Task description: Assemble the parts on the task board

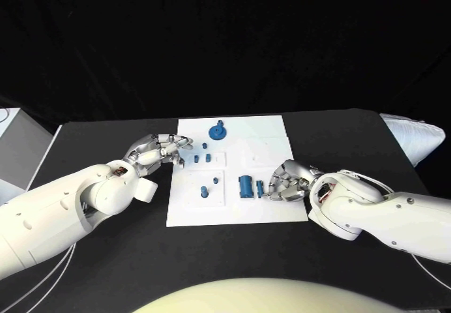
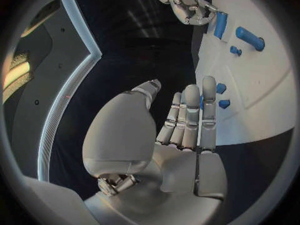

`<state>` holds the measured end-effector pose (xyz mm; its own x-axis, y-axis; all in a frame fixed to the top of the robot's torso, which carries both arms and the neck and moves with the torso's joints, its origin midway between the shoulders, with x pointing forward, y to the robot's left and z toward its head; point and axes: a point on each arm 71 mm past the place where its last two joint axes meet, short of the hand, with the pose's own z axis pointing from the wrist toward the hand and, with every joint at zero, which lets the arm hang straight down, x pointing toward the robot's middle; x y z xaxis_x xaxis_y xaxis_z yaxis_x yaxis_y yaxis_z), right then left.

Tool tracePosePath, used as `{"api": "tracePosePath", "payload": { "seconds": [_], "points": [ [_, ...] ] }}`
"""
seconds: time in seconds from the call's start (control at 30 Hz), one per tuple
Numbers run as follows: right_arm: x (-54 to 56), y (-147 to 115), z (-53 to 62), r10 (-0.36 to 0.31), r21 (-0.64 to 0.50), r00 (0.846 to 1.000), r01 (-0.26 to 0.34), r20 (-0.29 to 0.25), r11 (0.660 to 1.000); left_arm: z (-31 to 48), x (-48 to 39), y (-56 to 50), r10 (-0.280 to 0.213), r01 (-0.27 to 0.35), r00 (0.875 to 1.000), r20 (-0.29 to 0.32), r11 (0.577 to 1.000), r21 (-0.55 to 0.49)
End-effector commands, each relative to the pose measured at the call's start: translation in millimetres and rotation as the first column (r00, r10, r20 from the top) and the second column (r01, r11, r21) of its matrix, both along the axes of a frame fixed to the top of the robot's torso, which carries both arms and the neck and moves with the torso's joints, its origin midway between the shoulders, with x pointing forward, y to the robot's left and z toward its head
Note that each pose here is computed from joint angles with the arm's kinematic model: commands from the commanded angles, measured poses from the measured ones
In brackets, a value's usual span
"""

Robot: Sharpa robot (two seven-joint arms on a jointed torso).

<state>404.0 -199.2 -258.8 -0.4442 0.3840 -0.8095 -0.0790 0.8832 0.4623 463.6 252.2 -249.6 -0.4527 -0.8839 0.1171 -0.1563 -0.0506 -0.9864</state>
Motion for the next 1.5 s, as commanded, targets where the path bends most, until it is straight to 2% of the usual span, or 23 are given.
{"api": "tracePosePath", "payload": {
  "seconds": [0.03,0.3,0.57,0.87,1.07,1.2,1.3,1.5],
  "points": [
    [3.1,-1,1.8,-0.029,-0.009,0.999,0.029,0.032,1.0,0.9,-0.4,-1.7,-0.01,0.01,1.0,0.009,1.0,-0.009],
    [2.3,2,-3.7,0.003,-0.035,0.999,-0.004,-0.035,0.999,0.8,-0.5,-1.7,-0.012,0.012,1.0,0.008,1.0,-0.008],
    [0.8,3,-5.7,0.009,-0.028,0.997,-0.011,-0.071,1.0,0.7,-0.5,-1.6,-0.012,0.012,1.0,0.007,1.0,-0.008],
    [-1.8,3,-2.6,0.006,0.033,0.998,-0.004,-0.066,0.999,0.5,-0.4,-1.6,-0.013,0.013,1.0,0.006,1.0,-0.008],
    [-1.5,-2,2.6,0.019,0.139,0.999,-0.012,-0.048,0.99,1.1,0.1,-1.8,-0.005,0.005,1.0,0.015,1.0,-0.015],
    [4.7,-10,8.4,0.031,0.245,0.999,-0.026,-0.016,0.969,1.9,1.0,-1.3,0.014,-0.013,1.0,0.025,0.999,-0.031],
    [12.4,-18,13.3,0.016,0.33,1.0,-0.02,0.013,0.944,2.3,2.2,-0.5,0.035,-0.034,0.999,0.033,0.998,-0.046],
    [37.3,-40,17.6,-0.088,0.477,0.995,0.059,0.04,0.877,1.6,6.5,2.5,0.102,-0.098,0.993,0.05,0.992,-0.081]
  ]
}}
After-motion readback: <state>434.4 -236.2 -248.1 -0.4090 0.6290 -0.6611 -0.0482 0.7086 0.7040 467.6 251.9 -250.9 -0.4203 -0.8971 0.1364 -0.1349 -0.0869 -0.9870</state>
